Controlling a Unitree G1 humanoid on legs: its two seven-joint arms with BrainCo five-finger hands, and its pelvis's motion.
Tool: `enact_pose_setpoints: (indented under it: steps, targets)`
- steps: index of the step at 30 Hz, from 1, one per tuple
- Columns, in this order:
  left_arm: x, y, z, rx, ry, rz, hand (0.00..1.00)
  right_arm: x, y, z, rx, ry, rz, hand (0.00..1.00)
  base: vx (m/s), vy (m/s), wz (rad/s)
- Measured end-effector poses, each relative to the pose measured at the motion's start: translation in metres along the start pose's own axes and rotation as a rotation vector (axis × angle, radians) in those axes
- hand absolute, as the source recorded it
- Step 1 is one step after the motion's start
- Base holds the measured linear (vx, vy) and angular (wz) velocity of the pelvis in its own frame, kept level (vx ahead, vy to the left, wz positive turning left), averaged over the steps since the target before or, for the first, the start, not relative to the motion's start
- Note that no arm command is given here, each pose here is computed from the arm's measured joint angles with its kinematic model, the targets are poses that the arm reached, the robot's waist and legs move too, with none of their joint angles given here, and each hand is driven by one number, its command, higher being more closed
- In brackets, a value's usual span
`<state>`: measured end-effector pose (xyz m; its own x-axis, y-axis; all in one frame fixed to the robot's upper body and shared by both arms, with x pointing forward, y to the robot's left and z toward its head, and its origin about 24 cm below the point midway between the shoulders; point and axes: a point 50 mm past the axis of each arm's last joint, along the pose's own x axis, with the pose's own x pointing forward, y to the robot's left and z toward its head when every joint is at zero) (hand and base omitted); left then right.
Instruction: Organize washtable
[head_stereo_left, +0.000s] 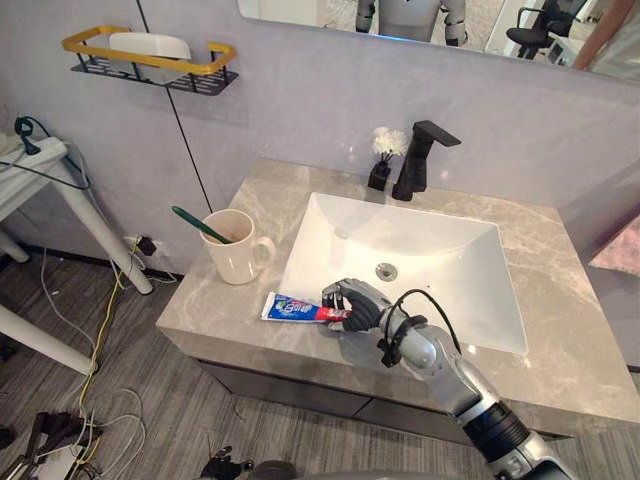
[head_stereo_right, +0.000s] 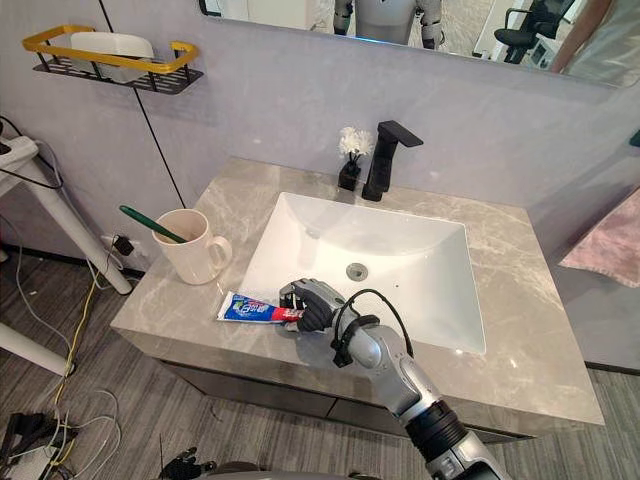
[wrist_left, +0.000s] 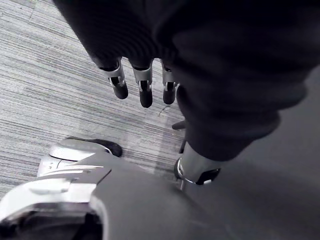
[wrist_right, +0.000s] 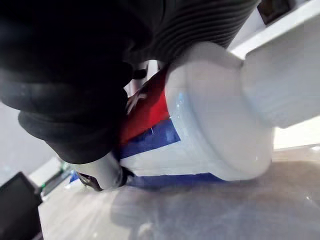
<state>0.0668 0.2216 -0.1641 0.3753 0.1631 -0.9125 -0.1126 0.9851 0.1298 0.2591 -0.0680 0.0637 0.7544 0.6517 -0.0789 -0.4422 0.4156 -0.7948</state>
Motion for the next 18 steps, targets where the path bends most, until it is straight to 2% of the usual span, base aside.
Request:
enact_pose_setpoints:
  steps: [10, 13, 18]
  targets:
    - [-0.003, 0.003, -0.011, -0.084, 0.022, 0.020, 0.00, -0.008, -0.007, -0.005, 0.029, -0.001, 0.010, 1.00, 0.00, 0.000, 0.00]
    - [-0.006, 0.008, -0.022, -0.160, 0.044, 0.053, 0.00, -0.013, -0.016, -0.002, 0.050, -0.020, -0.026, 1.00, 0.00, 0.000, 0.00]
    - [-0.013, 0.018, -0.039, -0.406, 0.061, 0.141, 0.00, -0.027, -0.049, 0.009, 0.053, -0.084, -0.170, 1.00, 0.00, 0.000, 0.00]
